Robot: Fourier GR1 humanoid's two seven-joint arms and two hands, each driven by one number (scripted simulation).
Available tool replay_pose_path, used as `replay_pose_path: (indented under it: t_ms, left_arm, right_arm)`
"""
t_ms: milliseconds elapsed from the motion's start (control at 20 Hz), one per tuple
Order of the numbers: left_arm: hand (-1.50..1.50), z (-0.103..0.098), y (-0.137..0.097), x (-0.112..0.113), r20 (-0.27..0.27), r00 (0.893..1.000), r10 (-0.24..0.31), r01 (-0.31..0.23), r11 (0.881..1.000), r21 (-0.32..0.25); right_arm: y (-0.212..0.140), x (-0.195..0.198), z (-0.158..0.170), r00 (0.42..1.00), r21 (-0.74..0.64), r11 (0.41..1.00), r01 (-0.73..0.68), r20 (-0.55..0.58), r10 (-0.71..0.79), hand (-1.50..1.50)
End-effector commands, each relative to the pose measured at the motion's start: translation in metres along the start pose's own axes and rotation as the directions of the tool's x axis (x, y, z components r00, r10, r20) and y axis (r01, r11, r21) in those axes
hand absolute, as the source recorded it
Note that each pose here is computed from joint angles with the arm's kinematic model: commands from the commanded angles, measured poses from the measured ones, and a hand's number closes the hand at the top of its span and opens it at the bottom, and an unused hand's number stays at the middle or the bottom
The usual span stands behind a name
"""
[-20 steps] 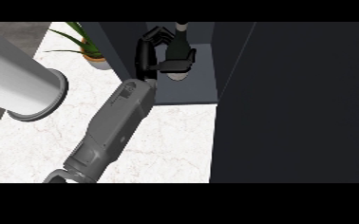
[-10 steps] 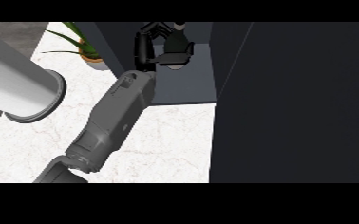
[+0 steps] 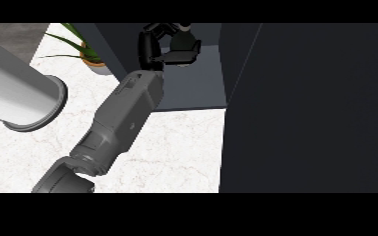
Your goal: Pick up the wine, place it into the cabinet and close the cabinet
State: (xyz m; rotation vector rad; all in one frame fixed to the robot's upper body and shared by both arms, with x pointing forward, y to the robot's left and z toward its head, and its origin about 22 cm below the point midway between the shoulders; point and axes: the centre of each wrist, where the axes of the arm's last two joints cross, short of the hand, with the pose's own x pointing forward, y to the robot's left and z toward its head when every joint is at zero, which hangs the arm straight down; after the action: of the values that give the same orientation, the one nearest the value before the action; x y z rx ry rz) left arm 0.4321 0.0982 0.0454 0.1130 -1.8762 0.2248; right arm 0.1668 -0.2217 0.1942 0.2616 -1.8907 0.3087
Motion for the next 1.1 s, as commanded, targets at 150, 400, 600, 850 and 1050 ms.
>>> replay_pose_path:
  t_ms: [150,400,600,850,1050]
  left_arm:
    - [1.5,0.007,0.011,-0.015,-0.035,0.999,0.032,-0.03,0.998,0.06]
    - [1.5,-0.002,0.026,-0.014,-0.033,0.999,0.019,-0.018,0.999,0.034]
    - [1.5,0.006,0.016,-0.019,-0.051,0.998,-0.048,0.05,0.998,0.04]
    - [-1.5,0.006,0.016,-0.02,-0.068,0.994,-0.089,0.092,0.995,0.043]
    - [-1.5,0.007,0.025,-0.023,-0.061,0.99,-0.128,0.132,0.989,0.064]
  right_arm:
    - [0.004,0.01,0.015,0.998,0.026,0.999,0.031,0.057,-0.032,-1.5]
    - [-0.002,0.006,0.009,0.999,0.025,0.999,0.03,0.038,-0.031,-1.5]
    - [0.005,0.01,0.009,0.999,0.043,0.999,0.012,0.035,-0.013,-1.5]
    - [0.002,0.01,0.001,0.999,0.045,0.999,0.013,0.046,-0.015,-1.5]
    - [0.001,0.017,0.011,0.999,0.04,0.999,0.029,0.039,-0.031,-1.5]
